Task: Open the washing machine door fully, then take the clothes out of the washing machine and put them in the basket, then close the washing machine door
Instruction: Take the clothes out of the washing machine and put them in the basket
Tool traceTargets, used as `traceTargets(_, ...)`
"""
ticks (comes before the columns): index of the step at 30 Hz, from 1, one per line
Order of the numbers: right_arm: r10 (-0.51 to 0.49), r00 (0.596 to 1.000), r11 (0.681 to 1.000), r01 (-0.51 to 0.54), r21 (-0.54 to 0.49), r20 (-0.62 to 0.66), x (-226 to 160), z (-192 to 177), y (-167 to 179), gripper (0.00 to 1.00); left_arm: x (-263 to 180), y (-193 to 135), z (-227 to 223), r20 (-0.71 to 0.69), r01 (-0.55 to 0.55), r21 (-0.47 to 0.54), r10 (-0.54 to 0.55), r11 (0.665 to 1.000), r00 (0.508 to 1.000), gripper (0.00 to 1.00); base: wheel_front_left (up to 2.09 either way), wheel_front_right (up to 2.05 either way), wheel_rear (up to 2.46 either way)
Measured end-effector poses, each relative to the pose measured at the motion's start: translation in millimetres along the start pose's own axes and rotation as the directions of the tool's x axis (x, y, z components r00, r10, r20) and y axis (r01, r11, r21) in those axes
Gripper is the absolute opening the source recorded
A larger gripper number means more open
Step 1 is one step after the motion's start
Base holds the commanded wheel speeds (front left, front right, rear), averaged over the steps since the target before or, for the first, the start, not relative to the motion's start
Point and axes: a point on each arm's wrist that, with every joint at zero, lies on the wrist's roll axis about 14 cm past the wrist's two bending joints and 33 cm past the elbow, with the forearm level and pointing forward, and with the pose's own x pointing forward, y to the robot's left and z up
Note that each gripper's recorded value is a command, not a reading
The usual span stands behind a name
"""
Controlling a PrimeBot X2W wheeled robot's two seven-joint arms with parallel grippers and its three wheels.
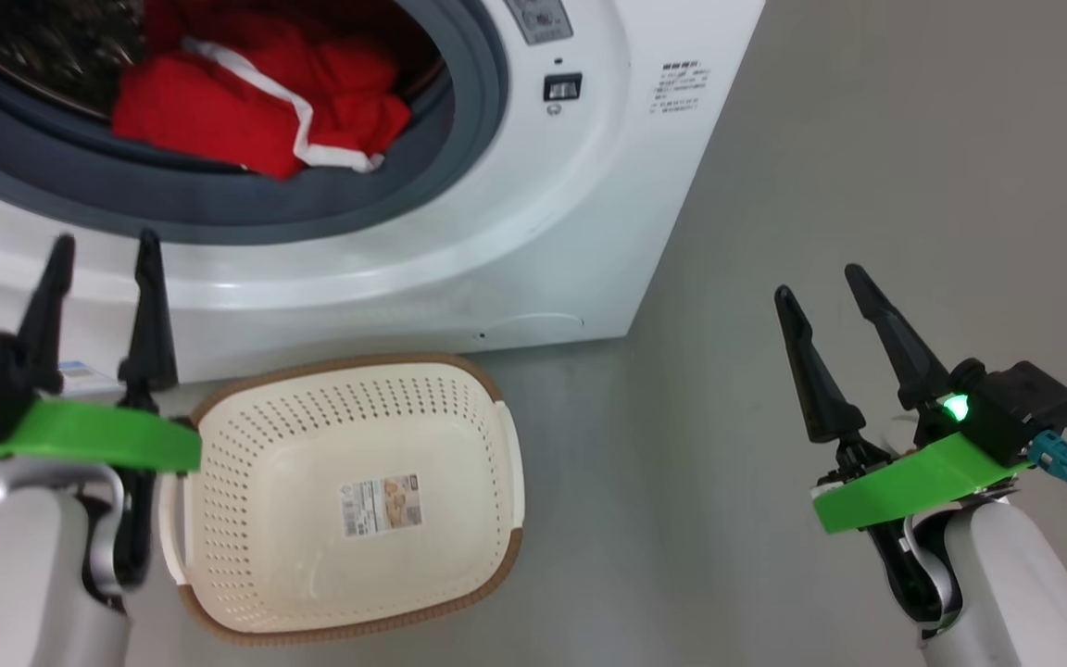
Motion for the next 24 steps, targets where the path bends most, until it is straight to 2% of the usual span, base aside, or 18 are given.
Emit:
traceTargets(13,-0.022,0.999,1.000,0.022,-0.009,-0.036,18,-26,-12,1.00,74,-2,-26,-0.065,0.036,-0.007,-0.036,0.999,0.997,1.00,0.00,0.00,0.00)
traceTargets(24,-0.048,0.996,0.999,0.048,-0.006,-0.070,22,-46,-21,1.00,118,2,-58,-0.166,0.015,-0.014,-0.017,1.000,0.986,1.00,0.00,0.00,0.00)
